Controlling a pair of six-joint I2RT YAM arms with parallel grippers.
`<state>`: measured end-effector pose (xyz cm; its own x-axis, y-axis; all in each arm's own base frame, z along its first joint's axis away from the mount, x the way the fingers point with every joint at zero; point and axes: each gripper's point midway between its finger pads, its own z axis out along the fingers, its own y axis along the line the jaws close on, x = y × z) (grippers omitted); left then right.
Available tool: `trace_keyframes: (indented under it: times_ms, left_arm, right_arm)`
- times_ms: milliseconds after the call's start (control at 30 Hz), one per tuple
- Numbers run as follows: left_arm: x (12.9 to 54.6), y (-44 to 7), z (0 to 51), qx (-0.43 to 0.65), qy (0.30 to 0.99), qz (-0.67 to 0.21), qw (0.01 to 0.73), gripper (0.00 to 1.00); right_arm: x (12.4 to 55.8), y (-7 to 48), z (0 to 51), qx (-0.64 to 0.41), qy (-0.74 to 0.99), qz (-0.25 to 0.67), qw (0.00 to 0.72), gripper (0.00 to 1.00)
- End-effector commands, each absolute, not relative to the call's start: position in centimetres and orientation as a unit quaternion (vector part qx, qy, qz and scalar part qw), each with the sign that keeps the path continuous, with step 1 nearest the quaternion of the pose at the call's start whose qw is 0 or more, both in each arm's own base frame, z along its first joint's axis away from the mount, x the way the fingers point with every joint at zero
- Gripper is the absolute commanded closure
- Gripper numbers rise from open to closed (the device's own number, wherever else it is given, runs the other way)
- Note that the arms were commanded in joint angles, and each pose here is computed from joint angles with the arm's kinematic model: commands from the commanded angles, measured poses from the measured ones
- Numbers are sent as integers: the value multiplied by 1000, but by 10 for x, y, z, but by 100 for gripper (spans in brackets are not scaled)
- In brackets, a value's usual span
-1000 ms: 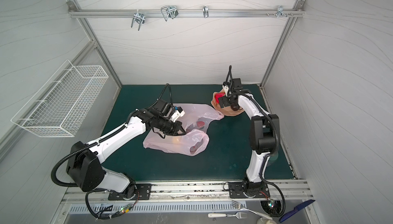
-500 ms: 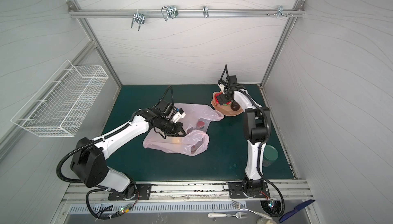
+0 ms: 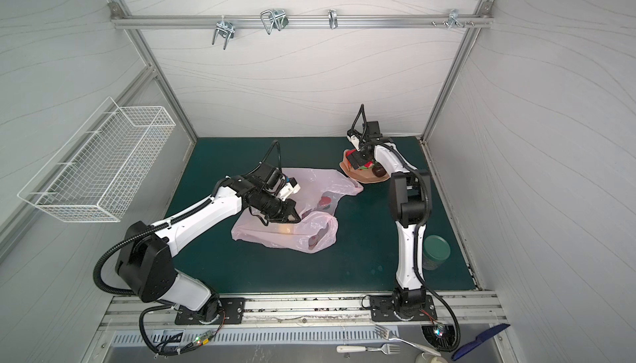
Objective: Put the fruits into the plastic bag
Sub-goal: 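Lower the right gripper into the bowl over the dragon fruit and plum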
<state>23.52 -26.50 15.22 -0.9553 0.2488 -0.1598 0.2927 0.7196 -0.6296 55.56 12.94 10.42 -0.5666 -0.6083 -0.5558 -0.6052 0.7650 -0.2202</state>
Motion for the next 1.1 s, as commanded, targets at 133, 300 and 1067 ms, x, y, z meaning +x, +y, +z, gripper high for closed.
trace_keyframes:
  times_ms: [133,300,1067]
  left_arm:
    - [246,-272,166,159,921,-351,51,100]
    - [248,-273,167,158,921,-353,53,100]
    - [248,-274,170,153,919,-357,60,100]
  right_arm:
    - [530,126,70,-356,896,6,267,1]
    - [515,119,67,-343,902,-4,262,5]
    - [452,108,76,-306,915,11,262,27]
